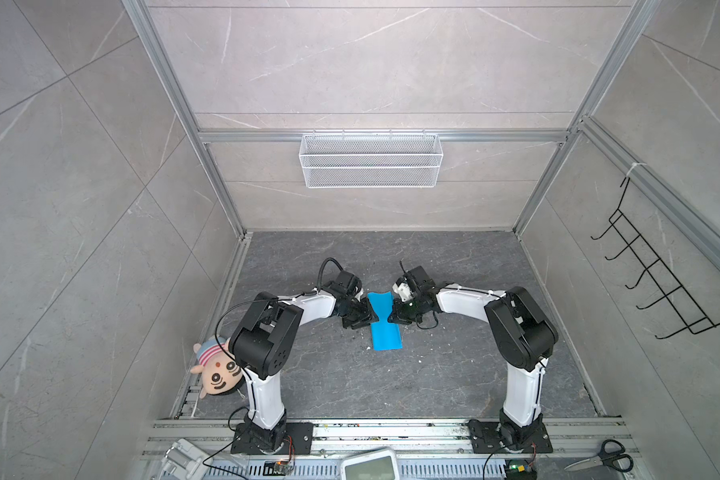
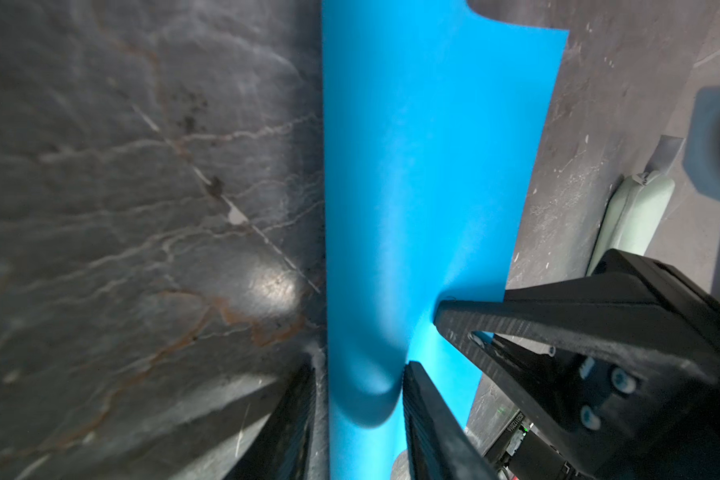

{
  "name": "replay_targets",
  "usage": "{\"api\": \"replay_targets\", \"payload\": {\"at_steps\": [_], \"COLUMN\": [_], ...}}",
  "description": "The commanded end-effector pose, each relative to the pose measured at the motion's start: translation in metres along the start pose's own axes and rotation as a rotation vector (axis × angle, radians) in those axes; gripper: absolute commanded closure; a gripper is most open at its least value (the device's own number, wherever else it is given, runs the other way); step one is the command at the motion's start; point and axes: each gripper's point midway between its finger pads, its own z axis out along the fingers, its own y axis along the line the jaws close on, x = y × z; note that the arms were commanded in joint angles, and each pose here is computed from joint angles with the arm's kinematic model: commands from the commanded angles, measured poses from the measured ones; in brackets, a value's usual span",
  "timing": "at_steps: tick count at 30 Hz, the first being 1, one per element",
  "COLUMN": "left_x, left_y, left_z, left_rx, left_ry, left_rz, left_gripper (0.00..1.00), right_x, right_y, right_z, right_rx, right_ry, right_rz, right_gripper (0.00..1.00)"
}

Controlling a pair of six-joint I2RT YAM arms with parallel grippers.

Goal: Fold a paper plane with a square sheet of paper (pick it up from the middle)

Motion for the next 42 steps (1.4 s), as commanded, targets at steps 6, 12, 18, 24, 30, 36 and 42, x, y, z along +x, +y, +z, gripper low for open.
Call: {"api": "replay_targets", "payload": {"at_steps": [6,12,18,24,30,36,42], "left_x": [0.011,0.018,0.022,0.024,0.023,0.027,0.04], "left_y": [0.022,0.03,0.034,0.035,0.042,0.052,0.065], "left_z": [0.008,0.013,0.015,0.015,0.013,0.012,0.014], "left_rx": [-0.139,-0.212,-0.25,-0.27,-0.322,-0.376,-0.419], "left_ry": [0.051,0.082,0.101,0.113,0.11,0.121,0.154], "left_rz": [-0.009,-0.009,0.005,0.025,-0.005,-0.04,-0.056], "left_gripper": [0.63,0.65,0.66,0.66,0.65,0.64,0.64], "right_x": [0.003,-0.004,-0.012,-0.014,-0.013,-0.026,-0.032], "right_y": [-0.002,0.001,-0.007,-0.026,-0.03,-0.039,-0.051], "right_z": [0.002,-0.013,-0.041,-0.053,-0.048,-0.066,-0.079], "right_rx": [0.009,0.022,0.05,0.06,0.052,0.054,0.084], "right_ry": [0.009,-0.045,-0.142,-0.185,-0.168,-0.236,-0.271], "right_rz": [-0.01,-0.023,-0.006,0.06,0.093,0.128,0.085], "right_gripper": [0.93,0.82,0.71,0.67,0.61,0.49,0.32]}}
